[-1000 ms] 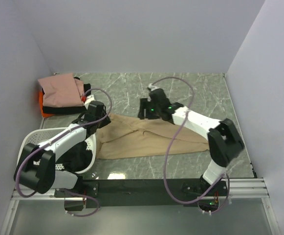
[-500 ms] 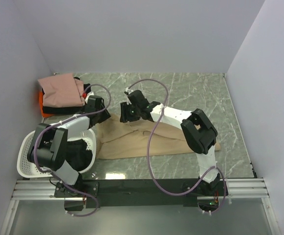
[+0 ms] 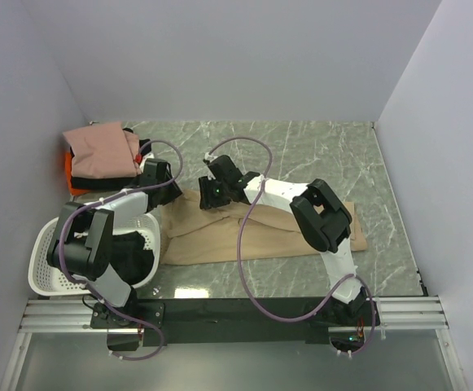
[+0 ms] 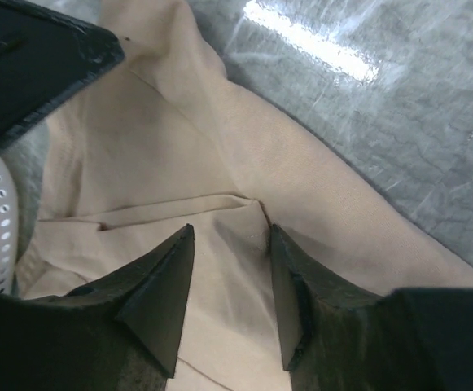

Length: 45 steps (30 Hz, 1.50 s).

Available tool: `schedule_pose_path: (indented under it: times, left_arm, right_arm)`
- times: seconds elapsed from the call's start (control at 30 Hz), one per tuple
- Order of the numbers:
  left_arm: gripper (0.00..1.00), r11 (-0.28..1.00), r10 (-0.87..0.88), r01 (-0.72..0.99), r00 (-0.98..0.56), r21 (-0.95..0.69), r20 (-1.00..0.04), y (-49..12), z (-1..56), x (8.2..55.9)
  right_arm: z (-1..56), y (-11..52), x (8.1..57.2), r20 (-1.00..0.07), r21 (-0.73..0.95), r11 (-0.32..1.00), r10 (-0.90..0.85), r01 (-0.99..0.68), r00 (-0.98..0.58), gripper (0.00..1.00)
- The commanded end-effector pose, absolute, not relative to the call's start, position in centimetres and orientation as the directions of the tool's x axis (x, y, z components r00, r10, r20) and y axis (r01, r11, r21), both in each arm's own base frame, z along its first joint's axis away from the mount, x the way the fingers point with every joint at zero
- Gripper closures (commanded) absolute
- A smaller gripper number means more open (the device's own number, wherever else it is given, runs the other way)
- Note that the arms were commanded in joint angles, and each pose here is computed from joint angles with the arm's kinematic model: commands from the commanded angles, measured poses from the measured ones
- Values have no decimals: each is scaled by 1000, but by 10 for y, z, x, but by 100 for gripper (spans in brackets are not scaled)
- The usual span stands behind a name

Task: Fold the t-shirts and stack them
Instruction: Fold the tshirt

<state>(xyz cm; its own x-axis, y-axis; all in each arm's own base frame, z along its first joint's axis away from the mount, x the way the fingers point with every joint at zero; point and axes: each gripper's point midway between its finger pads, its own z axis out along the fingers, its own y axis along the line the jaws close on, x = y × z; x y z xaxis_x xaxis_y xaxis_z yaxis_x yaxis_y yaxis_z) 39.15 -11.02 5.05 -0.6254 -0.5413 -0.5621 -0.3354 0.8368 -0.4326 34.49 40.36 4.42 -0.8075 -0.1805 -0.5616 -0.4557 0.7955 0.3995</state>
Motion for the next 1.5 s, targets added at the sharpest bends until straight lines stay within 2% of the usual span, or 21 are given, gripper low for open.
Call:
schedule_pose_path:
  times: [0.0, 0.13, 0.23, 0.33, 0.53, 1.0, 1.4, 1.47]
  left_arm:
    - [63, 838, -538, -306, -601, -451, -592, -110, 63, 403]
    - [63, 837, -540, -306, -599, -454, -592, -108, 65, 404]
    - [63, 835, -543, -312, -598, -453, -590, -105, 64, 403]
    - [63, 835, -543, -308, -593, -456, -594, -104, 66, 403]
    - [63, 832, -546, -307, -597, -462, -588, -104, 65, 401]
    - [63, 833, -545, -303, -594, -464, -591, -104, 69, 400]
    - [63, 836, -542, -294, -583, -464, -605, -103, 77, 400]
    - [63, 836, -541, -294, -582, -463, -607, -103, 77, 401]
  right_arm:
    - [58, 417, 351, -599, 398, 773, -190, -495, -778, 52]
    - [59, 420, 344, -592, 416, 752, -203, -512, -780, 71]
    - [57, 419, 342, -588, 418, 749, -208, -514, -782, 81]
    - [64, 418, 339, -604, 421, 741, -202, -524, -771, 100]
    - [80, 412, 321, -634, 434, 707, -202, -559, -747, 100]
    - [69, 399, 269, -637, 399, 682, -274, -613, -720, 97]
    - [61, 366, 246, -631, 317, 742, -300, -591, -716, 86]
    - [60, 358, 244, -631, 298, 755, -303, -584, -714, 80]
